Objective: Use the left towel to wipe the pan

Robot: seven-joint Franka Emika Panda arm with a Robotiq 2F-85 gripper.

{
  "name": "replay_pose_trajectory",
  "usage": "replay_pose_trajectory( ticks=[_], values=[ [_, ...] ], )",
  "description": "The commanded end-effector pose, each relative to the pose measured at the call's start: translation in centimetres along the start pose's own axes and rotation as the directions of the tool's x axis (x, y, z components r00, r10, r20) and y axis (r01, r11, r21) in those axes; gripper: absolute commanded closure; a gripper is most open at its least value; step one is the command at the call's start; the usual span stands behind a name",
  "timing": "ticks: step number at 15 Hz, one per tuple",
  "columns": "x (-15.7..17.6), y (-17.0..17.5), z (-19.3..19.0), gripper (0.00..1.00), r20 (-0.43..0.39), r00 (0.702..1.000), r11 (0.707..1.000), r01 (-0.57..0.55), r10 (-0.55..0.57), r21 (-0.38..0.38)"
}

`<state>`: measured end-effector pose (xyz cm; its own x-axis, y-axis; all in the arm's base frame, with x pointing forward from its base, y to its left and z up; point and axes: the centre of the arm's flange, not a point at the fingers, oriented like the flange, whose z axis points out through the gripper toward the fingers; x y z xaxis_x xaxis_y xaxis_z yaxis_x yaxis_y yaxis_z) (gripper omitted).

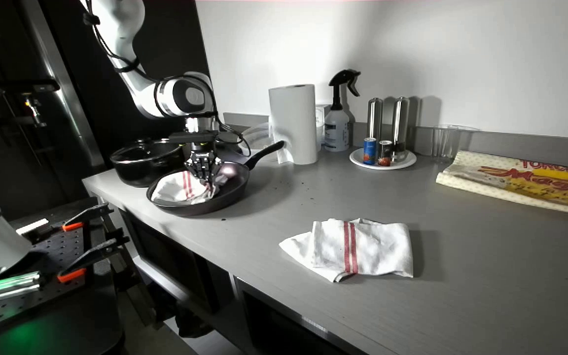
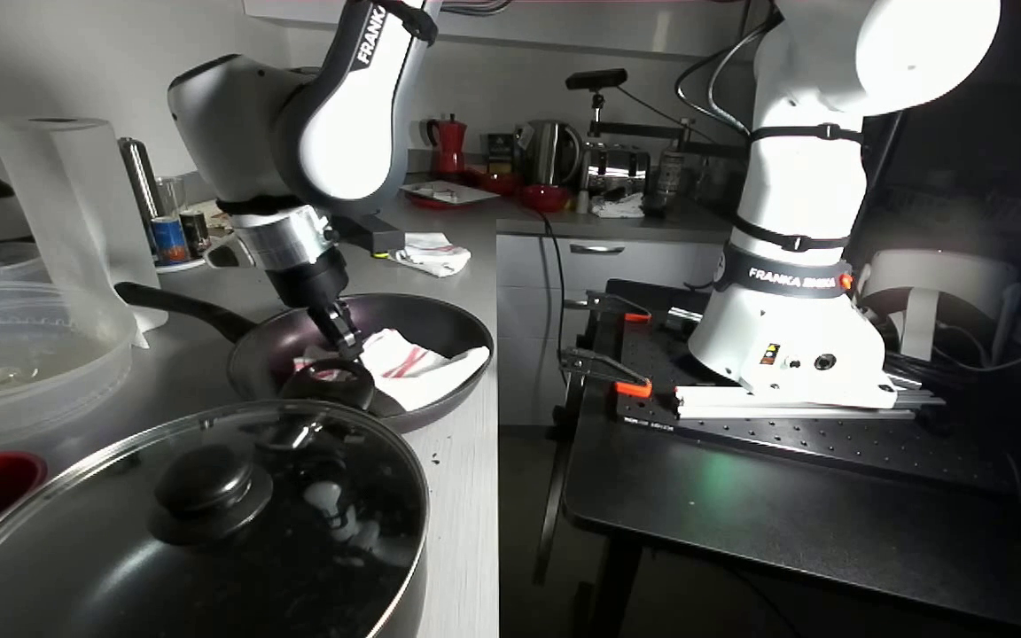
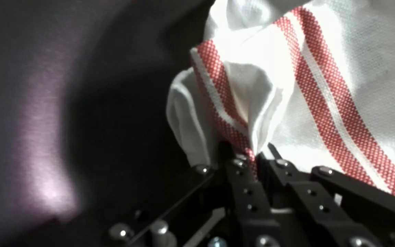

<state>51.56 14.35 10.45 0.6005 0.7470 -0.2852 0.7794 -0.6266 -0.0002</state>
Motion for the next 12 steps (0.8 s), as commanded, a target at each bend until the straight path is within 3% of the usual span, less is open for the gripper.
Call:
replay_pose_trajectory(
  ticks=[1,4,6,12],
  values=[
    [-0.5,-5.2,-0.5,0.97,-0.008,0.995,0.995,0.097,-0.096,0.035],
    [-0.2,-7.0,-0.8,0.97,-0.008,0.991,0.99,0.135,-0.134,0.04],
    [0.6,-6.2,-0.9,0.97,-0.008,0.993,0.993,0.116,-0.116,0.033],
    [0.8,2.6,-1.6,0.97,-0.061,0.997,0.998,-0.056,0.054,-0.037]
  ],
)
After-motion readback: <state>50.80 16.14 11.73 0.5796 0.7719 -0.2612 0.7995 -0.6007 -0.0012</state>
